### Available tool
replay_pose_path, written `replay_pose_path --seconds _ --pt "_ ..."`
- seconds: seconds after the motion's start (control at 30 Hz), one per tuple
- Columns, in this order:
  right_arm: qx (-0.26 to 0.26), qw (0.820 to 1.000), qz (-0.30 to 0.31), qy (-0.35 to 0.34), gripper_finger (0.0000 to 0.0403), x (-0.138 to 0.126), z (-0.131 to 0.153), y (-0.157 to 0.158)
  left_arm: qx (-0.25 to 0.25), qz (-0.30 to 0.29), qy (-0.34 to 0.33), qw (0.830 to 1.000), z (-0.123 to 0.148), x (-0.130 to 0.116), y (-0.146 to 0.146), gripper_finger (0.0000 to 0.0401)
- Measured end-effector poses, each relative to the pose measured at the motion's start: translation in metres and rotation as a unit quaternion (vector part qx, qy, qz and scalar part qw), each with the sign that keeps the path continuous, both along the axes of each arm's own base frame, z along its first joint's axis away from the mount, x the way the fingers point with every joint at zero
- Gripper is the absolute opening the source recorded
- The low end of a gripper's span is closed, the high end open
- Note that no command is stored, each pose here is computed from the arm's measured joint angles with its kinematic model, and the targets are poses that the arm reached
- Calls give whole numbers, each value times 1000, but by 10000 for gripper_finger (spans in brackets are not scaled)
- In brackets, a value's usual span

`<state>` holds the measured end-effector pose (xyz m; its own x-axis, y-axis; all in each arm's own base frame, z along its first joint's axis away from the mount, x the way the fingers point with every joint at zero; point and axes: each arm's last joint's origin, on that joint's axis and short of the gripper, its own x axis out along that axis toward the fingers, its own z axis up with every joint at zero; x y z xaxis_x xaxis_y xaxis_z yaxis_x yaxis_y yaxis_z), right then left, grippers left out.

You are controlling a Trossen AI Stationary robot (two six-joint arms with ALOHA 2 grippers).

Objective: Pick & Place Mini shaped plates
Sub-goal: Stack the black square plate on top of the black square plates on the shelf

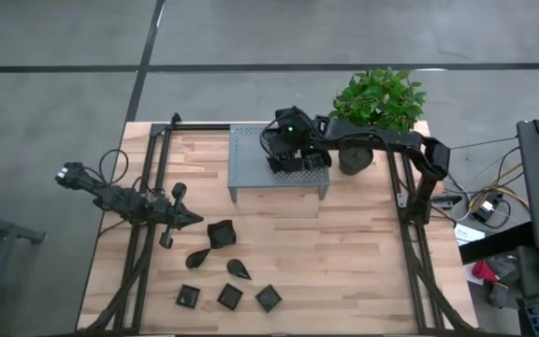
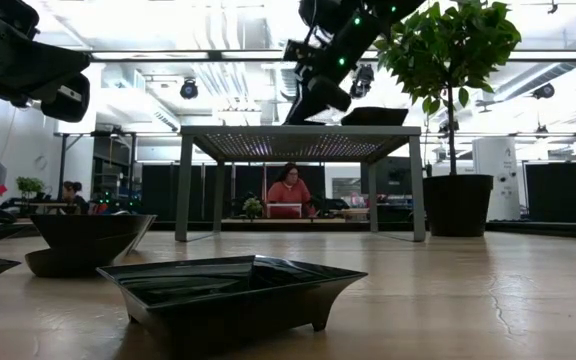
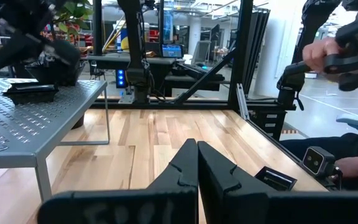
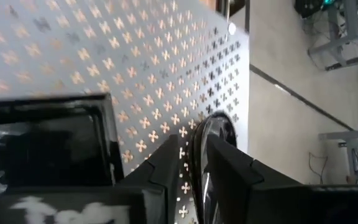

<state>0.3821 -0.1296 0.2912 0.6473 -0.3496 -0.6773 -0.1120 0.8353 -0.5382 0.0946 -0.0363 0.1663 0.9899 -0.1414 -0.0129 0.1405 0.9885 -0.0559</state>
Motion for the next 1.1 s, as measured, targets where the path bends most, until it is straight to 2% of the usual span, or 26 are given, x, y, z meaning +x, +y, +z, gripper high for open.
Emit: replay_pose_path --seconds 0.2,0.4,0.57,1.0,1.1 --pt "18 1000 11 -10 78 -5 15 26 0 0 0 1000 0 0 0 0" --pt "98 995 15 -12 59 -17 29 65 0 0 0 1000 0 0 0 0" --pt "144 989 23 -11 44 -26 39 103 0 0 0 1000 0 0 0 0" --pt "200 977 72 33 9 -37 22 190 0 0 0 1000 0 0 0 0" --pt "219 970 100 28 9 -38 15 208 0 0 0 1000 0 0 0 0"
